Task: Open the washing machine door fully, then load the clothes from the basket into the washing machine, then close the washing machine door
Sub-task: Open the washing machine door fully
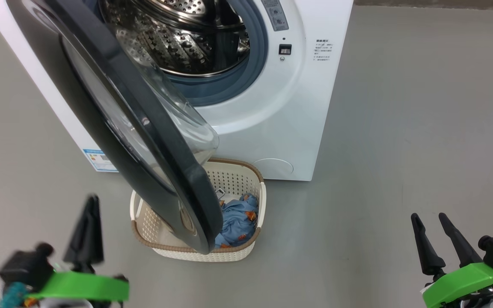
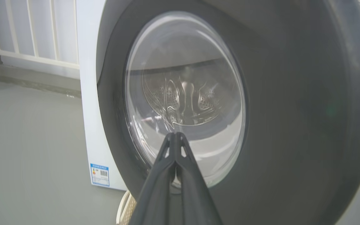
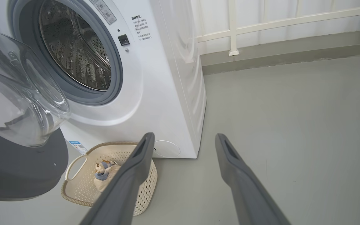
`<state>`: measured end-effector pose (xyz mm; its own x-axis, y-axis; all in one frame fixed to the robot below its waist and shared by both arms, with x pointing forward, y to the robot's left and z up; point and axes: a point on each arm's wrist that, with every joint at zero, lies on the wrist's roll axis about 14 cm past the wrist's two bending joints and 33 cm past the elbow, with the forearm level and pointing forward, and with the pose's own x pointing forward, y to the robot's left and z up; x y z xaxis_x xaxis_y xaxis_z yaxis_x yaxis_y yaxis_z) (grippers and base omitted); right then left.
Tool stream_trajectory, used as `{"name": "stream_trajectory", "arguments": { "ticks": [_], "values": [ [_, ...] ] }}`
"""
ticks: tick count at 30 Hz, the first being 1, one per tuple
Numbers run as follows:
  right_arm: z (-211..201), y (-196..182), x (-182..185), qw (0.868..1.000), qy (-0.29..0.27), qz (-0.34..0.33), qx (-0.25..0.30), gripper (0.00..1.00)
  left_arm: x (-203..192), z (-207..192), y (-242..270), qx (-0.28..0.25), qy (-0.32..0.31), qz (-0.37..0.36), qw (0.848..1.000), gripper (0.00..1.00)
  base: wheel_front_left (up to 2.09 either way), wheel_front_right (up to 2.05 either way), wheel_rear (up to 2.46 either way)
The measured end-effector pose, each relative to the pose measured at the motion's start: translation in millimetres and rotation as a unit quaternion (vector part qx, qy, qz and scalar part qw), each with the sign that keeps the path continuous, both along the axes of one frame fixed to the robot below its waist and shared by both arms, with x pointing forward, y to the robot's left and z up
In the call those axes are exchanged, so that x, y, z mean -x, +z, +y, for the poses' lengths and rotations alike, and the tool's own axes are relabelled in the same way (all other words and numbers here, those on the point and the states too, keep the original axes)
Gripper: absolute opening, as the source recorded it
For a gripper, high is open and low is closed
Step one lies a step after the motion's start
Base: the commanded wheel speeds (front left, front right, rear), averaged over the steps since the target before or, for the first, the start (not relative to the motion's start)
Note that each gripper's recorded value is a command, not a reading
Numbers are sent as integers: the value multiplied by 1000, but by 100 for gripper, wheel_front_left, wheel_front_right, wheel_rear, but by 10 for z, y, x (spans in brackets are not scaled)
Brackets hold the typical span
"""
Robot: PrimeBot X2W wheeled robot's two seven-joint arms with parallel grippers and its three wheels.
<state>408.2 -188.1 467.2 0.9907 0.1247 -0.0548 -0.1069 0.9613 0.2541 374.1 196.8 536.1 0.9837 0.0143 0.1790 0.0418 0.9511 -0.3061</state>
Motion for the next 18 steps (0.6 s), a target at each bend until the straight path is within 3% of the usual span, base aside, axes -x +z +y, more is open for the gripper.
{"name": "stream_trajectory", "arguments": {
  "ticks": [6, 11, 18],
  "values": [
    [-3, 15, -21, 1000, -1, -3, -1, 100, -16, 49, 815, 2, 9, -127, 992, 0, 0, 0, 0],
    [-23, 29, -26, 1000, -4, -5, -1, 100, 109, -269, 1285, 9, -36, -203, 978, 0, 0, 0, 0],
    [-40, 42, -16, 1000, -8, -8, -4, 100, 204, -1002, 1319, 19, -148, -206, 967, 0, 0, 0, 0]
  ]
}}
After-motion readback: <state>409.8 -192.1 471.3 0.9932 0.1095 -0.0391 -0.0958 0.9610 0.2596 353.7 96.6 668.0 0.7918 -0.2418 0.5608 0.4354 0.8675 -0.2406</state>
